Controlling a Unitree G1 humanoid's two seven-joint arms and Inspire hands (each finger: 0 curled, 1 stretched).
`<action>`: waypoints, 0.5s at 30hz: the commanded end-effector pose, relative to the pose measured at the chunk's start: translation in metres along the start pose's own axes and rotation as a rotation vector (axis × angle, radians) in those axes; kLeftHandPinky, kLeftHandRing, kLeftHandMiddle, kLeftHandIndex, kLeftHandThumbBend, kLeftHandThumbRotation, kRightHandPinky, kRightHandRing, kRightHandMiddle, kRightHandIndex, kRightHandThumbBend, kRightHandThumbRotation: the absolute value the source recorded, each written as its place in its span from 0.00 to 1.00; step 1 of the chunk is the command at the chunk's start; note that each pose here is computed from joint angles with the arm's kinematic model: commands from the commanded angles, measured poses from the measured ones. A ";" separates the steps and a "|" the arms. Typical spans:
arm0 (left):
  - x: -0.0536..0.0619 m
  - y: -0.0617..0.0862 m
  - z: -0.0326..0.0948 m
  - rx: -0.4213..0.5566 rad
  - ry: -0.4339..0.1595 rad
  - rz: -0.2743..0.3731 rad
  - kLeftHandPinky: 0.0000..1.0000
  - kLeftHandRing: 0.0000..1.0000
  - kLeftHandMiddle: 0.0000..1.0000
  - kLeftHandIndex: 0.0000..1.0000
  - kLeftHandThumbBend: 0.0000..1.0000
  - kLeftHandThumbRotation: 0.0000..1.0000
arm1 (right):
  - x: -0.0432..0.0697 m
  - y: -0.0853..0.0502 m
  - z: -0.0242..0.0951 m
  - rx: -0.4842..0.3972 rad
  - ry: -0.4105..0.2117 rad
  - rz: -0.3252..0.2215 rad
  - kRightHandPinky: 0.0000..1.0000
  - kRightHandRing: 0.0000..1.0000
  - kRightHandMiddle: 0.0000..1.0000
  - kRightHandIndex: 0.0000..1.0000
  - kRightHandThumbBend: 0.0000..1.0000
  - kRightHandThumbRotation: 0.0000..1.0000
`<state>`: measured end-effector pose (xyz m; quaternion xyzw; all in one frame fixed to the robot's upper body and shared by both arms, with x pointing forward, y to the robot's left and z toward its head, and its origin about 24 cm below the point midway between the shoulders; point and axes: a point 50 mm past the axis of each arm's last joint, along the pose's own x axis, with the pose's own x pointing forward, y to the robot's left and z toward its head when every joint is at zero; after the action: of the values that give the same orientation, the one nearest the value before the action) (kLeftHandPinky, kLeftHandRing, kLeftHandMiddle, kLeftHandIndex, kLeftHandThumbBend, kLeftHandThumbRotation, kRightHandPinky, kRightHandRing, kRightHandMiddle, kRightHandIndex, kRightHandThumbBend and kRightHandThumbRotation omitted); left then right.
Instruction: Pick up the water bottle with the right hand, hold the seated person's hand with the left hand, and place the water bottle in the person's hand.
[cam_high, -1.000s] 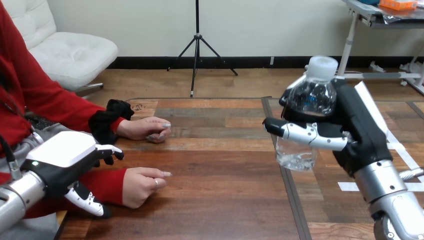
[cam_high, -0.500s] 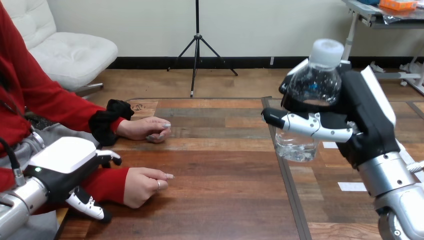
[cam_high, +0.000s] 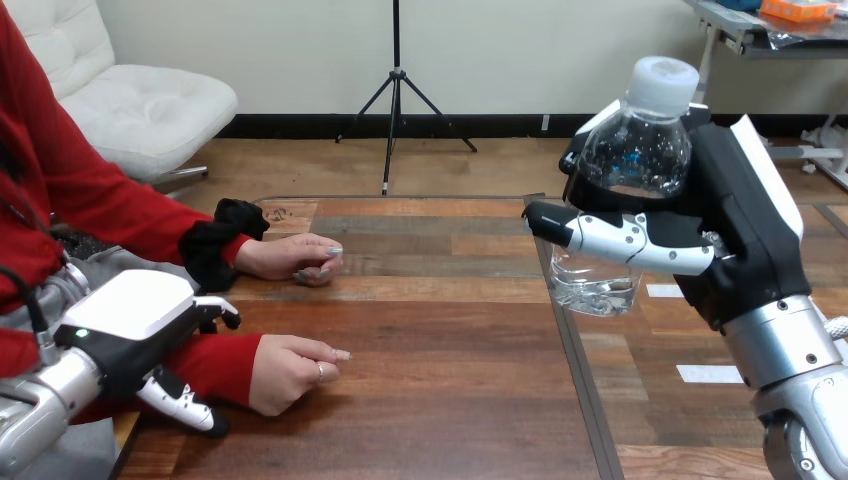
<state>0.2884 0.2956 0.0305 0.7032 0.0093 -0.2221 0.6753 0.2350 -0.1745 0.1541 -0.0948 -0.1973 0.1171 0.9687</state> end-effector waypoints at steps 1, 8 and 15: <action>0.019 0.006 0.014 0.007 -0.035 0.036 0.59 0.63 0.67 0.74 1.00 0.39 | 0.010 -0.004 0.032 -0.030 -0.138 -0.018 0.18 0.24 0.31 0.35 0.80 0.00; 0.026 0.002 0.019 0.022 -0.032 0.023 0.56 0.60 0.66 0.73 1.00 0.37 | 0.008 -0.004 0.037 -0.028 -0.138 -0.016 0.18 0.24 0.31 0.35 0.79 0.00; 0.031 0.000 0.025 0.007 -0.035 0.018 0.53 0.58 0.64 0.71 1.00 0.31 | 0.008 -0.002 0.041 -0.020 -0.139 -0.015 0.18 0.24 0.31 0.34 0.78 0.00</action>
<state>0.3004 0.2824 0.0253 0.7054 0.0024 -0.2133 0.6759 0.2291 -0.1716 0.1653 -0.0939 -0.2021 0.1175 0.9677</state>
